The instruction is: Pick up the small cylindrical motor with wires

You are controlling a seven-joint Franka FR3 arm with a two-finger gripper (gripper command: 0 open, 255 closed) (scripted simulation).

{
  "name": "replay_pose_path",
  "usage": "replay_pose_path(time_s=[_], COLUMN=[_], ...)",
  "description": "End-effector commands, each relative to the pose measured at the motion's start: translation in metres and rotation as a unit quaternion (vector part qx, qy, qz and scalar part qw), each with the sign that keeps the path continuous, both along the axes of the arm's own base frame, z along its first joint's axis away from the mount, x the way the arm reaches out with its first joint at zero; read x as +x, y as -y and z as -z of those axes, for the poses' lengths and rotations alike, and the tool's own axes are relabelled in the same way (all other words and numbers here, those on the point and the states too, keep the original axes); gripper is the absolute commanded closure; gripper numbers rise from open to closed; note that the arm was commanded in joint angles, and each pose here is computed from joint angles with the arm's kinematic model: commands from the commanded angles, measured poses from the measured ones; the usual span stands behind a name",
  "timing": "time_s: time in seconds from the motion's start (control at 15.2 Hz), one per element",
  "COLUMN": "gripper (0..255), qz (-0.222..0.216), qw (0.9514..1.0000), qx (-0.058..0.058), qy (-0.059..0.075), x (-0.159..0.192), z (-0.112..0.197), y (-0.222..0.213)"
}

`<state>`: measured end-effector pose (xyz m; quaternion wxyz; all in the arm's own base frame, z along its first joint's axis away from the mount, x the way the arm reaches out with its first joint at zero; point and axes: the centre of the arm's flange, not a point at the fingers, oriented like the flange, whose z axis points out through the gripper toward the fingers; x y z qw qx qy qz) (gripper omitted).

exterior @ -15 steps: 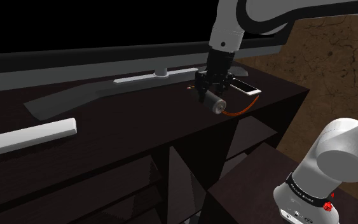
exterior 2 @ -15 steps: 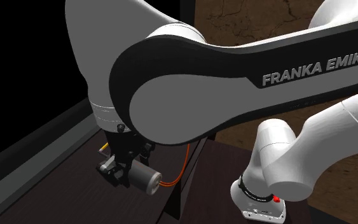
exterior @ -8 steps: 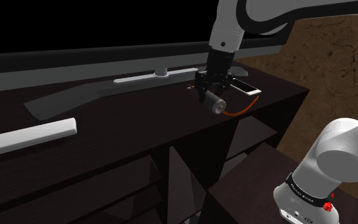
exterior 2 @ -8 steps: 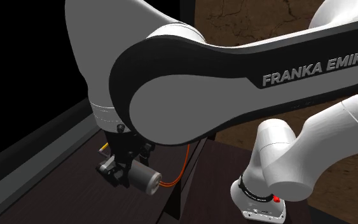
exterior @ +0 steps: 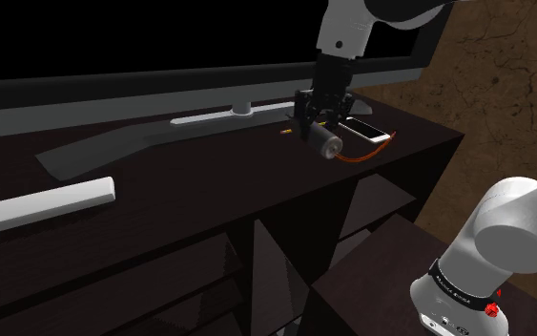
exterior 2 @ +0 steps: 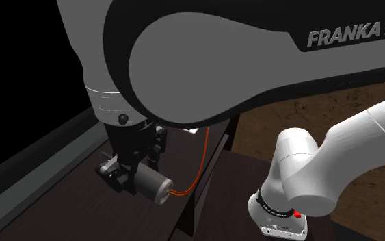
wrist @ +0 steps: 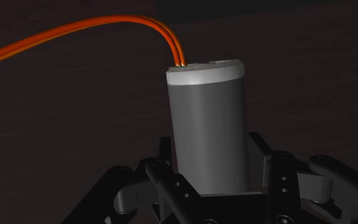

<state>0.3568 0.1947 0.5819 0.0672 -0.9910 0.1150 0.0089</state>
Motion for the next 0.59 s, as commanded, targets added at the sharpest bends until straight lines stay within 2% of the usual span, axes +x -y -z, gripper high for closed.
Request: replay_pose_path(time_s=[0.0,0.4,0.53], gripper=[255,255,255], qz=[0.000,0.000,0.000], qw=[1.0000,1.0000,1.0000], qx=[0.000,0.000,0.000], qy=[0.000,0.000,0.000], x=[0.001,0.001,0.001], z=[-0.012,-0.043,-0.044], y=[0.000,0.000,0.000])
